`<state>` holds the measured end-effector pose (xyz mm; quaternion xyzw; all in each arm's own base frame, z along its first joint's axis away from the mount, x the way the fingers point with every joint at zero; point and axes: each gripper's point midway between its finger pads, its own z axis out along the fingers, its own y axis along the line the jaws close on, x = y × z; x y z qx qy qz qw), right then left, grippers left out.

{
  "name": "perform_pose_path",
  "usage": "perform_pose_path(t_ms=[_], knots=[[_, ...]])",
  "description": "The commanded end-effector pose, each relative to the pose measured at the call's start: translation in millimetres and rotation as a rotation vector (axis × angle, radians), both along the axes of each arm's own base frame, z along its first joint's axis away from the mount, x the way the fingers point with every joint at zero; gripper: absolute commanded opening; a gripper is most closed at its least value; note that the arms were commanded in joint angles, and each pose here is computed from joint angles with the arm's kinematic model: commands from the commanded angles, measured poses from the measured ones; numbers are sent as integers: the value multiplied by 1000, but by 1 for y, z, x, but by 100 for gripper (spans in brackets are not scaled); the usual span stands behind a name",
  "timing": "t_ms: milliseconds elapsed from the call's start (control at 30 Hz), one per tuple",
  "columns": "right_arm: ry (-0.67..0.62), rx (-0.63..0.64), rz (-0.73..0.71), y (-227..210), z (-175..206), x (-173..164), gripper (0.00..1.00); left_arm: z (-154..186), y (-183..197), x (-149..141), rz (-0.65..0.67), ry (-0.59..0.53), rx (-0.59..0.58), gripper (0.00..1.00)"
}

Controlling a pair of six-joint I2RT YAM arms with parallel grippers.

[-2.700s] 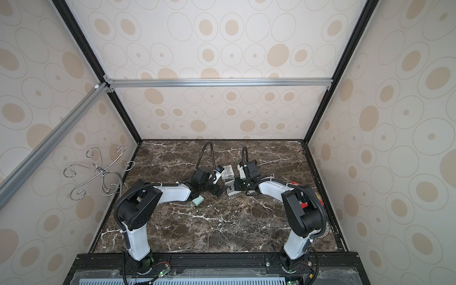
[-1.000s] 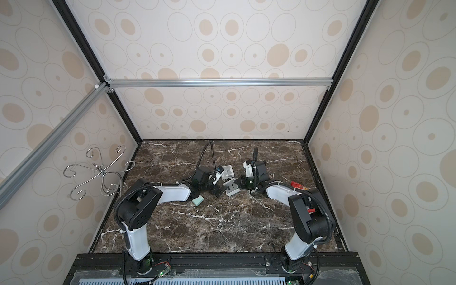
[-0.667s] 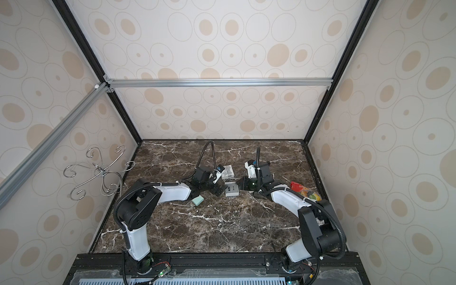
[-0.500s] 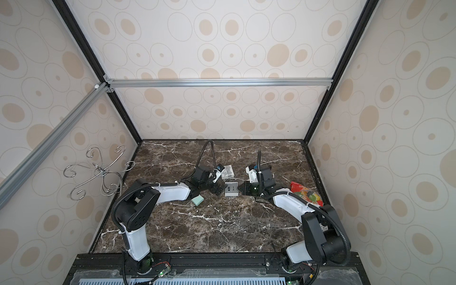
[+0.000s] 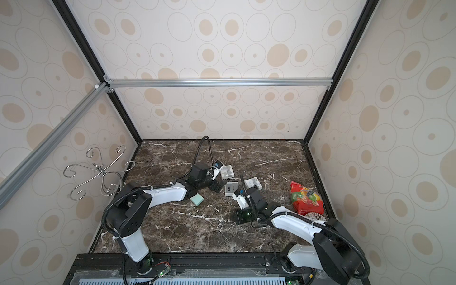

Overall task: Take the rings out of the lift-off lid box
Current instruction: Place the ring at the center of the board.

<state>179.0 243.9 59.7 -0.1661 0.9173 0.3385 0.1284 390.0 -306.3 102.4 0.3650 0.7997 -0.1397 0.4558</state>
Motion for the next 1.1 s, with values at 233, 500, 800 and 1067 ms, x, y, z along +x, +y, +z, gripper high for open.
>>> perform_pose_path(t_ms=[233, 500, 800, 1067], knots=[[69, 15, 23, 22, -25, -8, 0, 4, 5, -6, 14, -4, -10, 100], [91, -9, 8, 19, -37, -9, 1, 0, 5, -6, 12, -1, -15, 100], [89, -54, -20, 9, -44, -10, 14, -1, 4, -5, 6, -3, -18, 100], [70, -68, -17, 6, -36, -9, 24, -1, 3, -6, 3, 1, -20, 100]])
